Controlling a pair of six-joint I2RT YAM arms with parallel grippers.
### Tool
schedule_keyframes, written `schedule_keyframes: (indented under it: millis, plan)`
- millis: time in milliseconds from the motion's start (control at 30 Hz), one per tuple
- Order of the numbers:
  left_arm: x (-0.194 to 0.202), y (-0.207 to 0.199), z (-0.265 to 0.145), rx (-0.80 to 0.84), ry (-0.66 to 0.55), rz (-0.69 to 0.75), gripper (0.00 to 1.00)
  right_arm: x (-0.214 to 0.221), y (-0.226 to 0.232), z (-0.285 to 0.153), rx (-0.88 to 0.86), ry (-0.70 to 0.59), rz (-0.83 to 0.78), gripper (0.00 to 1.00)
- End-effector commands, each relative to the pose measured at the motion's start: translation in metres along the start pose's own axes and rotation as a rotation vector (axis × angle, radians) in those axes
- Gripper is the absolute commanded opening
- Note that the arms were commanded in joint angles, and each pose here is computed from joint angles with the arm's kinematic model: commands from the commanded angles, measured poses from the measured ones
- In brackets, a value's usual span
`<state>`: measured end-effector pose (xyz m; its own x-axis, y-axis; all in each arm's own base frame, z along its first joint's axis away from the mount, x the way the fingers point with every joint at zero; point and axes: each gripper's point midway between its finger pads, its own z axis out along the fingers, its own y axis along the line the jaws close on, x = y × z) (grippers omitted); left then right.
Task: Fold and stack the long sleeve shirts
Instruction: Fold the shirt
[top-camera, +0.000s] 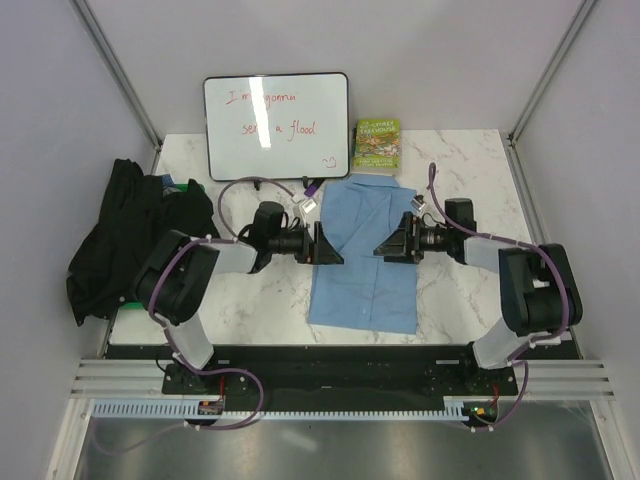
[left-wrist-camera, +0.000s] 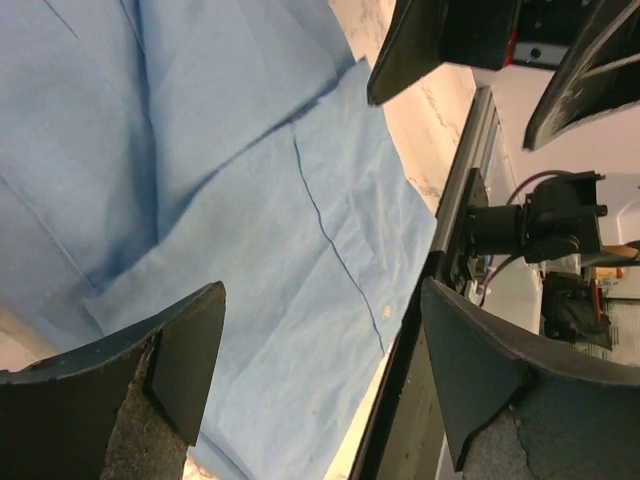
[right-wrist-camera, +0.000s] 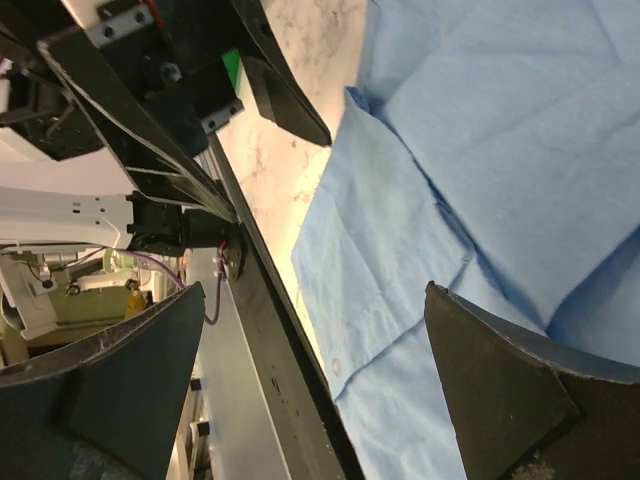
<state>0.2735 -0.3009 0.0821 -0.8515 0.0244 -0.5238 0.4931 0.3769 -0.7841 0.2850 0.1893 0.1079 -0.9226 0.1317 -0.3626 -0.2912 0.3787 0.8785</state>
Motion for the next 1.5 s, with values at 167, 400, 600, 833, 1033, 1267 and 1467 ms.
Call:
schedule_keyframes:
  millis: [167,400,600,833,1033,1267,1467]
  plan:
    - [-0.006,0.07,0.007,-0.218,-0.006,-0.066,0.84,0.0,-0.061,0.024,0.042,0.057,0.017,0.98]
    - [-0.032,0.011,-0.009,-0.095,-0.015,0.148,0.93,-0.003,-0.057,0.02,0.051,0.089,-0.049,0.98]
    - [-0.03,-0.019,-0.068,-0.346,0.169,0.677,1.0,-0.022,0.01,0.007,0.005,0.059,-0.203,0.98]
    - [0.003,-0.068,-0.076,-0.394,0.208,1.289,0.99,-0.028,0.002,0.029,0.165,0.105,-0.442,0.92]
    - [0.054,-0.078,-0.045,-0.45,0.322,1.56,1.0,-0.006,-0.03,0.059,0.176,0.178,-0.384,0.85]
    - [0.101,-0.082,-0.006,-0.383,0.346,1.781,1.0,0.003,-0.068,0.07,0.261,0.218,-0.287,0.82]
    - [0.124,-0.081,0.021,-0.337,0.366,1.814,0.97,0.012,-0.078,0.073,0.265,0.244,-0.233,0.81]
